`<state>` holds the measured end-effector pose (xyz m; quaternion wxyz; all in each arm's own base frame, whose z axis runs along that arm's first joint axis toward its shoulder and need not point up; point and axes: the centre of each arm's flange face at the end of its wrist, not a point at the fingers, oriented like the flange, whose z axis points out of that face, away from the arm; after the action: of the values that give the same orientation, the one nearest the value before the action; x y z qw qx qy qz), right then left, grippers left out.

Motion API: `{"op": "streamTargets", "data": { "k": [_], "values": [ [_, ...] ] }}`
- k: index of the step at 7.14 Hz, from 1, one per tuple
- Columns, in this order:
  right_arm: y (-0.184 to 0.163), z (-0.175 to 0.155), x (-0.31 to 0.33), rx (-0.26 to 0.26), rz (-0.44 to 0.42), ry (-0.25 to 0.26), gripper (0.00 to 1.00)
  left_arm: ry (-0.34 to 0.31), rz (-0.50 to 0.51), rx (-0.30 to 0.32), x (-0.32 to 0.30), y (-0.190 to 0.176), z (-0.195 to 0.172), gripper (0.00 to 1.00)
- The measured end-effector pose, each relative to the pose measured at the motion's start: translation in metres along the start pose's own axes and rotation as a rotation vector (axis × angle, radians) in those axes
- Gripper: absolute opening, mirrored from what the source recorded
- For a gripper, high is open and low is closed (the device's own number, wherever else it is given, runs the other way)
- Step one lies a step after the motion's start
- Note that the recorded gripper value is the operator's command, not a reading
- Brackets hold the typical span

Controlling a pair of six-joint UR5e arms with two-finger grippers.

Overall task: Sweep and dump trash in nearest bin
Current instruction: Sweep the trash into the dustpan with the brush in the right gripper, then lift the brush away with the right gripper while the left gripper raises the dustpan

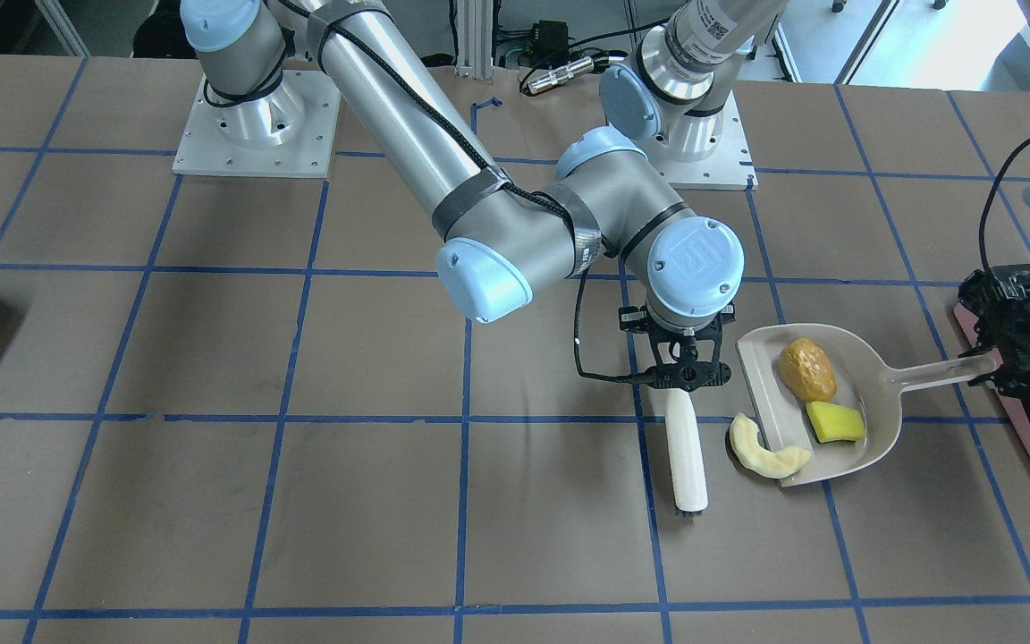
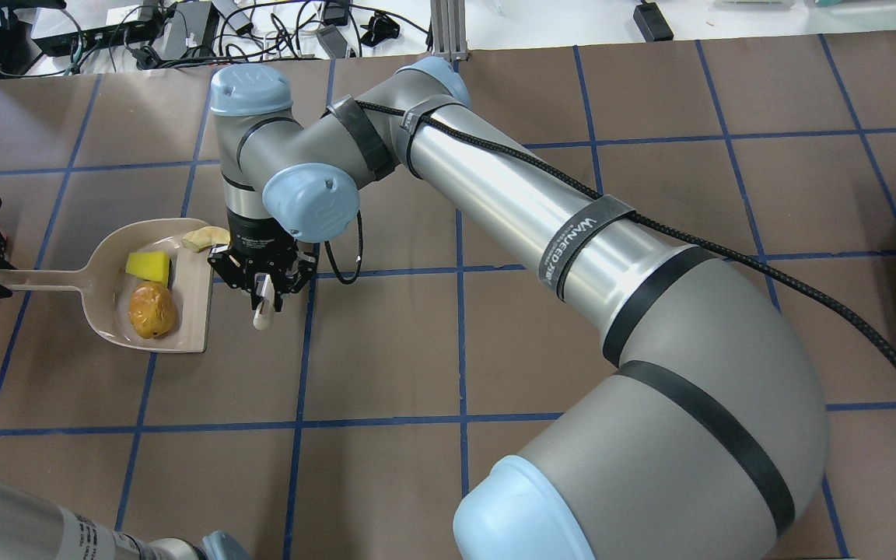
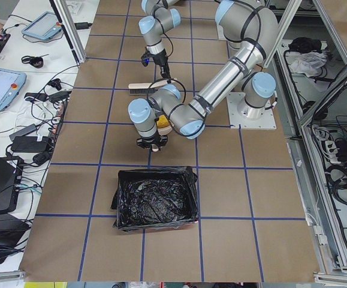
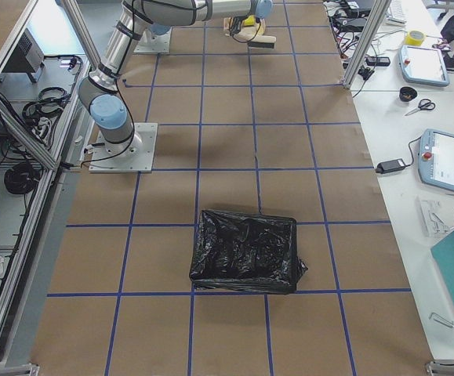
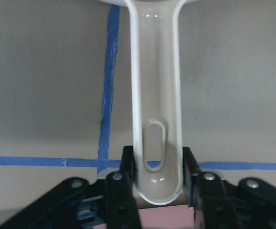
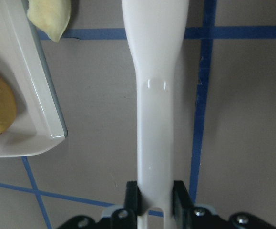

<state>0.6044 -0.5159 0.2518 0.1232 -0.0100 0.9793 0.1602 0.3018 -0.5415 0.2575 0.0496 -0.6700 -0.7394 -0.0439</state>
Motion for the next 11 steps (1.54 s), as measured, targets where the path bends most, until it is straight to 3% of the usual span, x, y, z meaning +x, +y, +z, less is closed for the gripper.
{"op": "streamTargets", "data": {
  "k": [2, 3, 5, 7, 8, 11],
  "values": [
    [0.014, 0.028, -0.025, 0.019, -0.071, -0.006, 0.0, 0.001, 0.0, 0.001, 0.0, 0.0, 0.001, 0.0],
    [0.029, 0.046, -0.043, 0.038, -0.149, -0.009, 0.0, 0.001, 0.0, 0.001, -0.001, 0.0, 0.002, 0.0],
    [0.054, 0.065, -0.063, 0.05, -0.427, 0.026, 0.0, 0.002, 0.001, 0.001, -0.001, 0.0, 0.002, 0.0],
    [0.063, 0.064, -0.064, 0.041, -0.592, 0.065, 0.0, 0.002, 0.002, 0.001, -0.001, 0.0, 0.002, 0.0],
    [0.064, 0.059, -0.062, 0.038, -0.586, 0.07, 0.0, 0.002, 0.002, 0.001, -0.001, 0.0, 0.002, 0.0],
    [0.035, -0.003, -0.011, -0.017, -0.31, 0.057, 0.0, -0.003, 0.008, -0.003, -0.001, 0.001, -0.002, 0.0]
  ]
}}
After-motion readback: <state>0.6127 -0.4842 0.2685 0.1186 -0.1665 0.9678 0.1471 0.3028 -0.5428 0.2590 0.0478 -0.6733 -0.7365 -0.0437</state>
